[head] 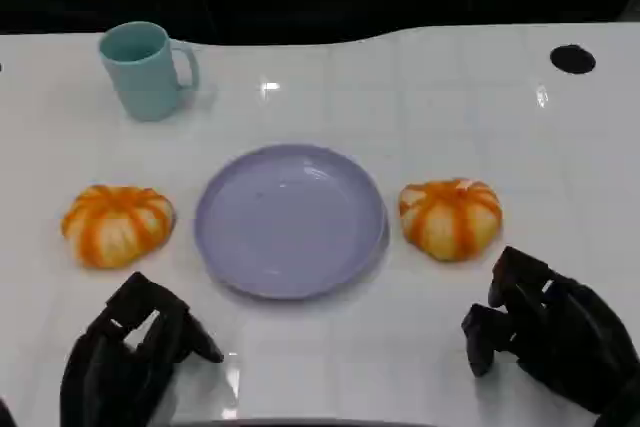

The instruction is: Grasp the bread from the table and place it into the plate.

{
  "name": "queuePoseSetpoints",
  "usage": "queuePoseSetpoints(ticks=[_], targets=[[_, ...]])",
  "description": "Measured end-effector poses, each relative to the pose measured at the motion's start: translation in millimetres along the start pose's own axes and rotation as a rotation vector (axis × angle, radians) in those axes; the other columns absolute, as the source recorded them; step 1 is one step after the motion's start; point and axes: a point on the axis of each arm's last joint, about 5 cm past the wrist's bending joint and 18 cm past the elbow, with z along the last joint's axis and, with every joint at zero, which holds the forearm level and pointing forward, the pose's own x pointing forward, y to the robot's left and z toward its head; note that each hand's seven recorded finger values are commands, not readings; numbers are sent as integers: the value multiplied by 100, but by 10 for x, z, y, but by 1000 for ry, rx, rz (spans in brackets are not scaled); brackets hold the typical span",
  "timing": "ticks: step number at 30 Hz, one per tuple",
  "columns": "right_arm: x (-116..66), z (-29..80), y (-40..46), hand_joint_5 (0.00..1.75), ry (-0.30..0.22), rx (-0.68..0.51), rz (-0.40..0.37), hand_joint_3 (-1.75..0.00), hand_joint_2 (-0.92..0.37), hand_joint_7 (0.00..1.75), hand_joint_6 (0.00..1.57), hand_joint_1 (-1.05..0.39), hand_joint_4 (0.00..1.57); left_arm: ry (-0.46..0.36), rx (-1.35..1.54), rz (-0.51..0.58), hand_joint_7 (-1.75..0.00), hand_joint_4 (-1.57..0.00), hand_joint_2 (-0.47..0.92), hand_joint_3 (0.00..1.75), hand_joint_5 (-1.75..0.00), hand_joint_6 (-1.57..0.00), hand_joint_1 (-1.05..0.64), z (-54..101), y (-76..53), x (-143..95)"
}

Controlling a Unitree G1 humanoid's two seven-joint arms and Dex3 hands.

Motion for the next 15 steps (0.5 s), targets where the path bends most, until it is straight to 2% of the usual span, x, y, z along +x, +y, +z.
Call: queuePoseSetpoints(ticks=[15], targets=[[-4, -12, -3, 175, 4, 5, -3, -40, -92, 175, 56, -46, 78, 1, 2, 0, -154, -63, 92, 25, -175, -50, -57, 2, 0, -5]])
